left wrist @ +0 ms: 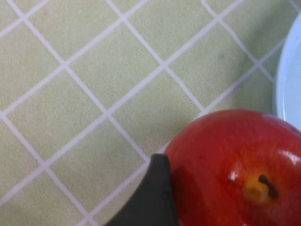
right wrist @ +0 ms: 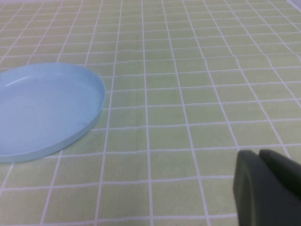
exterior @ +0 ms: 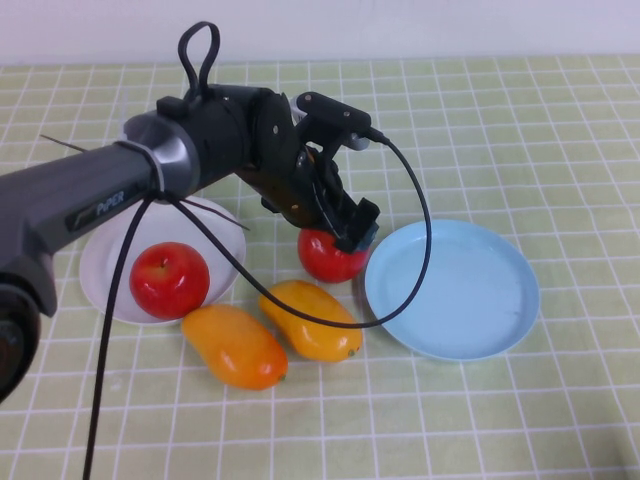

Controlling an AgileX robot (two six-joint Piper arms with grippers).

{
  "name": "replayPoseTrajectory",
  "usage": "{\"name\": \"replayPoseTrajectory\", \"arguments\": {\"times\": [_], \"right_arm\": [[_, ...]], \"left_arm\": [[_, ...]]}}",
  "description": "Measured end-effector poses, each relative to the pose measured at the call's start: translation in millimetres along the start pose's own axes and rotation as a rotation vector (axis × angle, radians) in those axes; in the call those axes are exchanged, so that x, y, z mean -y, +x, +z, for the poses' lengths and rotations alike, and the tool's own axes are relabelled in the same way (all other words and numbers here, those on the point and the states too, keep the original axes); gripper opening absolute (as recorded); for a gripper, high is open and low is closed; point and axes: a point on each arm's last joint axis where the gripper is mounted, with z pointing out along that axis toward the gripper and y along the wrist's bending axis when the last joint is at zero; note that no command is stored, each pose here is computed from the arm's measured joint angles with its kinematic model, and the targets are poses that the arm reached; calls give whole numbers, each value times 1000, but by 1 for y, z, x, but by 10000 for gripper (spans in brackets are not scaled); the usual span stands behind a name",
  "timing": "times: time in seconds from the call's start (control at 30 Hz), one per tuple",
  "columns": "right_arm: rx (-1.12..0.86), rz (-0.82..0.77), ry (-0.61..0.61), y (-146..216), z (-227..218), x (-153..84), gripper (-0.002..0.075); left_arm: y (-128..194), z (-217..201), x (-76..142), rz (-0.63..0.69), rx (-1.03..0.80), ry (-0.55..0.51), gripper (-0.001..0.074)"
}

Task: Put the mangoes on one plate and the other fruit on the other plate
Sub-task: Put one type of fruit in the left plate

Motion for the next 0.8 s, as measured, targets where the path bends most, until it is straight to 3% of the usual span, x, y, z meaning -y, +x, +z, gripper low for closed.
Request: {"name": "replayPoseTrajectory", "arguments": {"times": [0.1,0.4,0.63,0.8], "right_arm": [[0,0,0,0,0,0,-16],[0,0,0,0,0,0,-16],[0,0,0,0,0,0,-16],[0,0,0,0,0,0,-16]], "left_arm": [[0,1,0,0,0,0,572],[0,-3,0,37,-4,-14,572],[-28,-54,-7,100,64,-72,572],[-33,-85,-33,94,61,-142,572]]}}
